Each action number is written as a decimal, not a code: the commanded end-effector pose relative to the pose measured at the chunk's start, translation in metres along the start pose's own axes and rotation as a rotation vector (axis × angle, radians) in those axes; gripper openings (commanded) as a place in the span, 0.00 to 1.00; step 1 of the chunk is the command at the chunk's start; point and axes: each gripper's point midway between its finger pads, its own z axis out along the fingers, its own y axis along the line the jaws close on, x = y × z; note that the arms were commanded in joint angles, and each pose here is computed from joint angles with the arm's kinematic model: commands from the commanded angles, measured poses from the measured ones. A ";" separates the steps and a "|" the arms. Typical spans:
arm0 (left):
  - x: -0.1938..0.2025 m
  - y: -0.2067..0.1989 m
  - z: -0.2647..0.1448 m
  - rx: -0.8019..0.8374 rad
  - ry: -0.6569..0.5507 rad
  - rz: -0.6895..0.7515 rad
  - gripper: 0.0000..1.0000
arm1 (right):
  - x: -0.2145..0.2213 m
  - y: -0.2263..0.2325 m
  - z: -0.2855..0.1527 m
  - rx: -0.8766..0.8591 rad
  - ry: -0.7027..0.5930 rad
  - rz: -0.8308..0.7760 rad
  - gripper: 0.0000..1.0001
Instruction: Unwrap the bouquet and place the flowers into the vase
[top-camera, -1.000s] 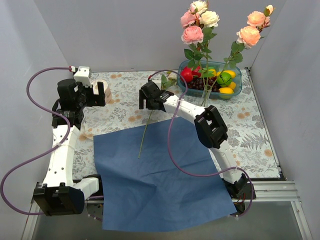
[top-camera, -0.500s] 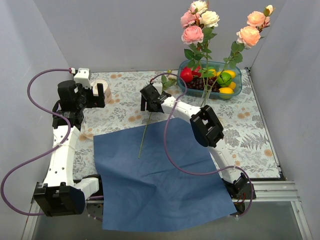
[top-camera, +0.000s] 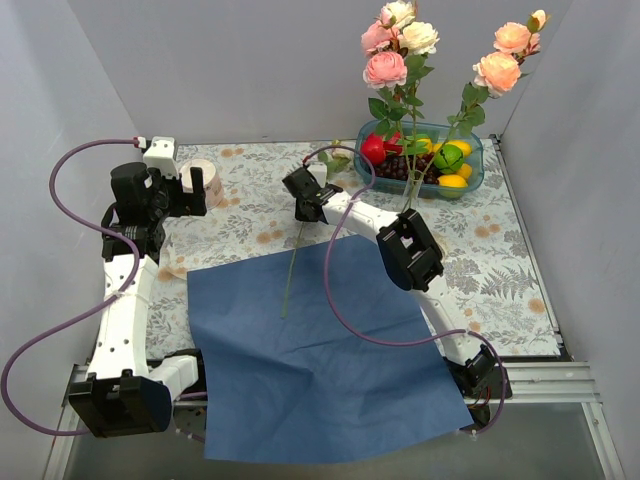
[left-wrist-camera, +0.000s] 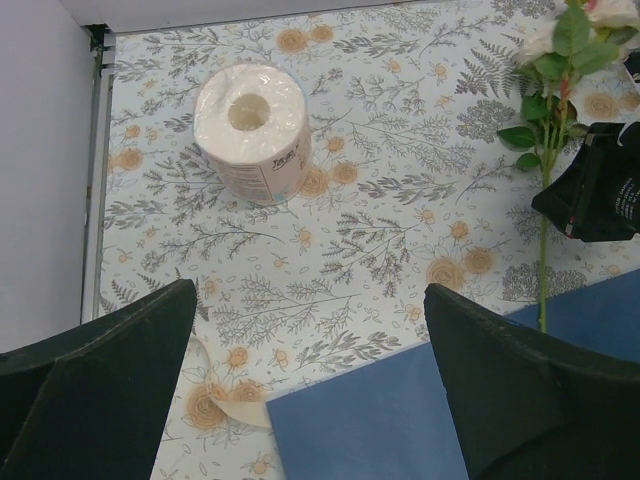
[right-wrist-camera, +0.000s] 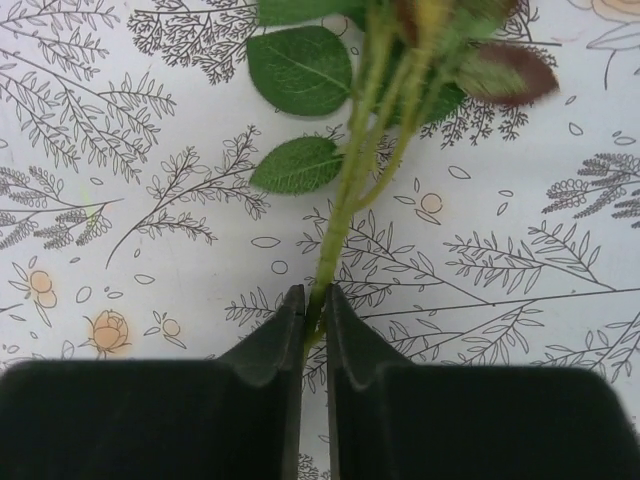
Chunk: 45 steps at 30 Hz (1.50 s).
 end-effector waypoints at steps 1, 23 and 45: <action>-0.007 0.000 -0.008 0.002 -0.027 0.002 0.98 | 0.019 -0.009 0.005 0.013 0.054 -0.035 0.06; -0.017 -0.008 -0.022 0.034 -0.049 -0.028 0.98 | -0.188 0.026 -0.391 -0.509 -0.967 -0.205 0.01; -0.009 -0.006 -0.016 0.028 -0.032 -0.033 0.98 | -0.278 -0.128 -0.549 -0.140 -1.732 -0.398 0.01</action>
